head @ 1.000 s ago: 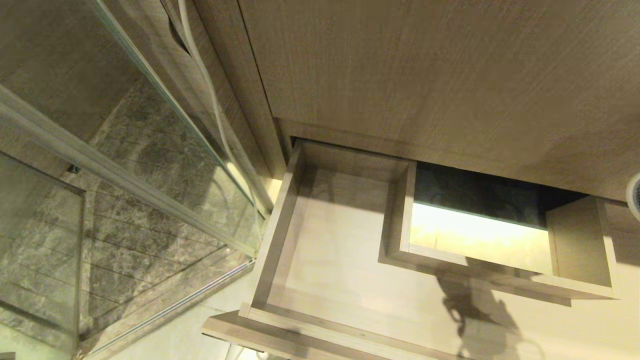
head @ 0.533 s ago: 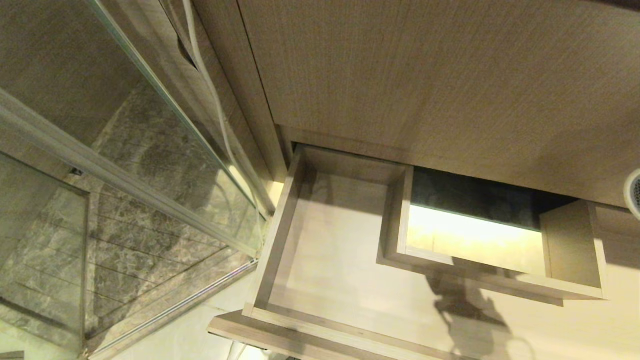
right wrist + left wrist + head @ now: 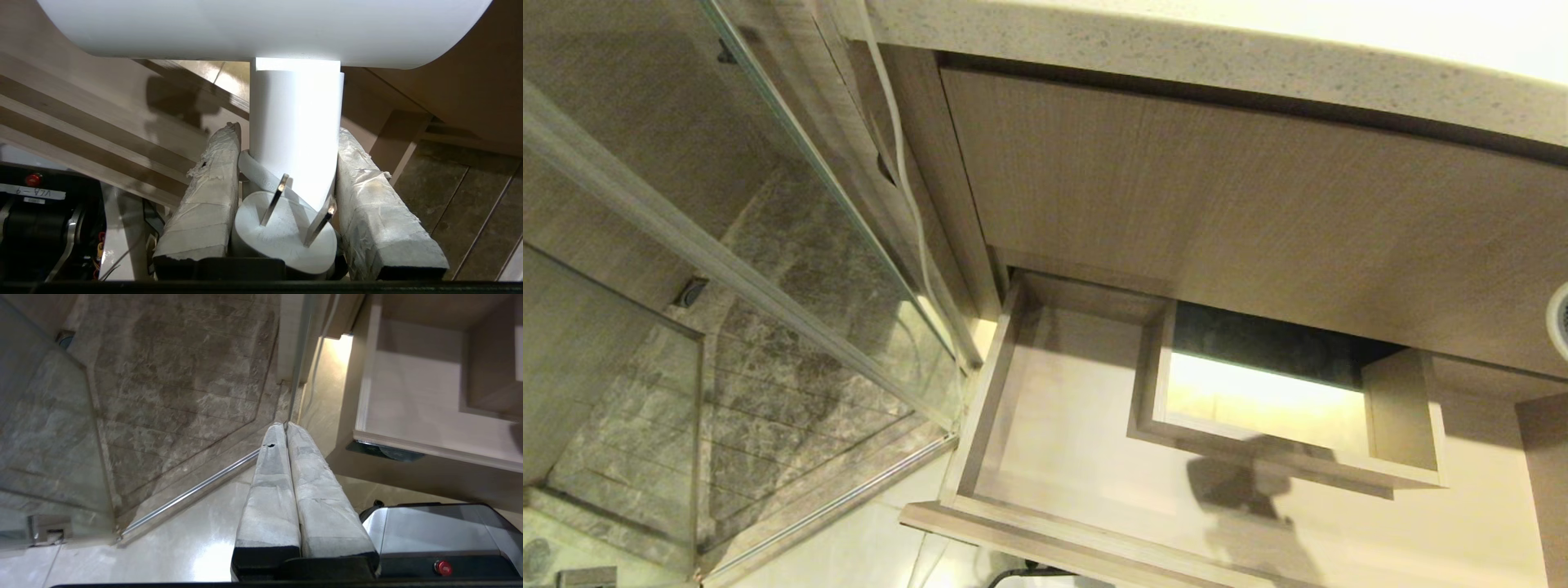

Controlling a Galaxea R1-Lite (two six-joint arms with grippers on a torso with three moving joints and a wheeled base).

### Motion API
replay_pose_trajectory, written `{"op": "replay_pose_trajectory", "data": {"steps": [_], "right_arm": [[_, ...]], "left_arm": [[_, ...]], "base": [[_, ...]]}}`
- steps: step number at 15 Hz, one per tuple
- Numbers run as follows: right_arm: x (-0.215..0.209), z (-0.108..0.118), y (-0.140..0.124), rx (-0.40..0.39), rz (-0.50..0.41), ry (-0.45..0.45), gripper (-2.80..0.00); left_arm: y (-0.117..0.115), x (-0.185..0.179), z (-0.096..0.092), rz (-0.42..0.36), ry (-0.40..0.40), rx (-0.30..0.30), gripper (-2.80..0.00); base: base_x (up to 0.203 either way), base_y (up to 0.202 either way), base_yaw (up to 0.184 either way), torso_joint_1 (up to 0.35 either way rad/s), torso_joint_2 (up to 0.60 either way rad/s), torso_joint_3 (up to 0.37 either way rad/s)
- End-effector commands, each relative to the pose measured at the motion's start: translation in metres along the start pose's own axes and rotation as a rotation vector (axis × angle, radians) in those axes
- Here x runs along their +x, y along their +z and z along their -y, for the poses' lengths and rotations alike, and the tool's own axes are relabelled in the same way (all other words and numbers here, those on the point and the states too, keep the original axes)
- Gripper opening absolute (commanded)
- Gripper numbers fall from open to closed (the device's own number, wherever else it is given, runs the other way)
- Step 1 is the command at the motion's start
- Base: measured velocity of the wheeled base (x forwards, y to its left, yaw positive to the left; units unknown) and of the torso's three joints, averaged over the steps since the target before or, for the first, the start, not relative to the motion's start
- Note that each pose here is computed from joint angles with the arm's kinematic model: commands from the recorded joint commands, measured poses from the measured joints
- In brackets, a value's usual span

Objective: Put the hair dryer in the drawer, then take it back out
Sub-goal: Place it on the countertop

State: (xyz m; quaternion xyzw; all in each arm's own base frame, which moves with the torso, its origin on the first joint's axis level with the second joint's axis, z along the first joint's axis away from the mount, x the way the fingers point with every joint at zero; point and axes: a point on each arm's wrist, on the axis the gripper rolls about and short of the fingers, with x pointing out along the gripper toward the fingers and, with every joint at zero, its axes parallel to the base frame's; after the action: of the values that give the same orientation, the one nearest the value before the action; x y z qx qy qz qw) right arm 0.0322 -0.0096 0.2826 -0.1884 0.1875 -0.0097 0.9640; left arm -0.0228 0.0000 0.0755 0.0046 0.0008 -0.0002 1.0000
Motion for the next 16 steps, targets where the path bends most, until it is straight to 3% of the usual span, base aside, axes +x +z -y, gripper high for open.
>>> {"op": "replay_pose_trajectory", "data": {"steps": [1, 11, 16], "right_arm": [[0.001, 0.0, 0.0, -0.002, -0.001, 0.004, -2.8], [0.001, 0.0, 0.0, 0.0, -0.005, 0.006, -2.8], [0.012, 0.01, 0.005, 0.015, -0.033, 0.023, -2.8]], "left_arm": [[0.0, 0.0, 0.0, -0.001, 0.0, 0.0, -2.8], [0.0, 0.0, 0.0, 0.0, 0.0, 0.0, -2.8], [0.0, 0.0, 0.0, -0.001, 0.0, 0.0, -2.8]], "base": [[0.0, 0.0, 0.0, 0.475, -0.48, -0.237], [0.0, 0.0, 0.0, 0.313, -0.54, -0.249], [0.0, 0.0, 0.0, 0.086, -0.15, -0.071]]}}
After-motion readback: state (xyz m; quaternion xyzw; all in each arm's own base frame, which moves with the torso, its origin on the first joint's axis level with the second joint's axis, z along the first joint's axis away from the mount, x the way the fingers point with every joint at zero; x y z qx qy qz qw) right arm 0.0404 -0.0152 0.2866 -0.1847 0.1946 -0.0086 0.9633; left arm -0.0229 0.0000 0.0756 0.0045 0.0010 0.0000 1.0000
